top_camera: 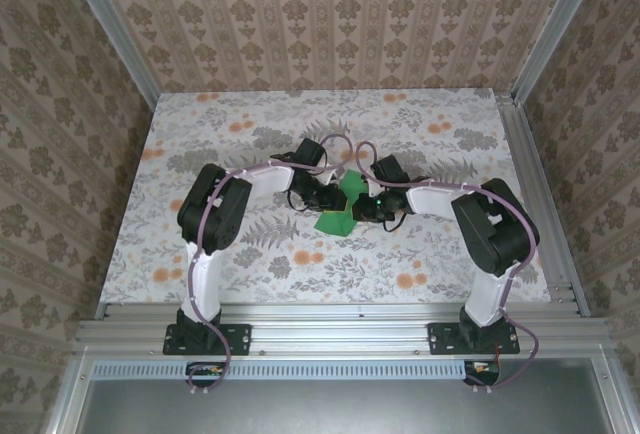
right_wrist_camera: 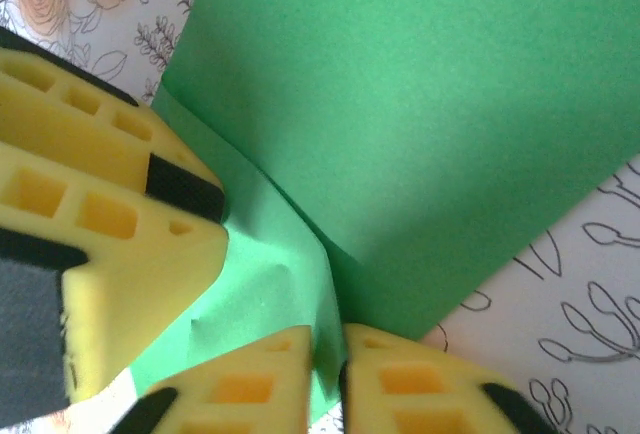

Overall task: Fold a paper plane with a square sheet of paper (pick it up from the middle)
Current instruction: Fold the triangle a second time at the center of the table.

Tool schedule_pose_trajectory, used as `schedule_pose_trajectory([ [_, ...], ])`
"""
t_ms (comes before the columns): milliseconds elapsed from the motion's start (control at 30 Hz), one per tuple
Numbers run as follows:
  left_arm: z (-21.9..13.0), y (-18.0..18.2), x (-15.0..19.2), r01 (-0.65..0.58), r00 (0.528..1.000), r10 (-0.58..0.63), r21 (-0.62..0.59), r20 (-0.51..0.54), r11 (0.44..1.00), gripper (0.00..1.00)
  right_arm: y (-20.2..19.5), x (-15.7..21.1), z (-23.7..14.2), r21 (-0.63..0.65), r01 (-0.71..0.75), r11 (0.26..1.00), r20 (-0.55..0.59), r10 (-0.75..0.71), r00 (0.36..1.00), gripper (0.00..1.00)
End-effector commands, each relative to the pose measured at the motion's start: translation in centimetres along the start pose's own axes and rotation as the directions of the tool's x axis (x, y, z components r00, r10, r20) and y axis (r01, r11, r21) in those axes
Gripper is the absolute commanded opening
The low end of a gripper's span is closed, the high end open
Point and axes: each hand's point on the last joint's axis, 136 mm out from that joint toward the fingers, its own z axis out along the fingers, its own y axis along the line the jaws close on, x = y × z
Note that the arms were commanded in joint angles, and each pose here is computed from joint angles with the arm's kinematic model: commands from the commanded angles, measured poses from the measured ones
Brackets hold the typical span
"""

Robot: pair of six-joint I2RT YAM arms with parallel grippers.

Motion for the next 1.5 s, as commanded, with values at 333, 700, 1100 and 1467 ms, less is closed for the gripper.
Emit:
schedule_pose_trajectory([
  [333,2.7,3.6,3.3,-0.023,0.990,0.011,-0.088,-0.138,0.996,0.25,1.2,-1.5,-4.7,-0.046,-0.033,0.998,0.070,0.036,0.997,0.22],
  [700,3.0,4.2,3.9,-0.048,0.987,0.030,-0.111,-0.160,0.993,0.22,4.3,-2.7,-3.5,-0.230,-0.097,0.968,0.062,0.114,0.992,0.11],
  [1100,3.5,4.6,3.8,-0.045,0.985,0.024,-0.123,-0.174,0.991,0.17,4.5,-1.2,-1.2,-0.245,-0.132,0.960,-0.015,0.132,0.991,0.06],
  [1467,3.3,4.3,3.8,-0.033,0.986,0.015,-0.103,-0.165,0.994,0.18,0.8,1.0,0.6,-0.083,-0.133,0.988,-0.073,0.128,0.989,0.05],
])
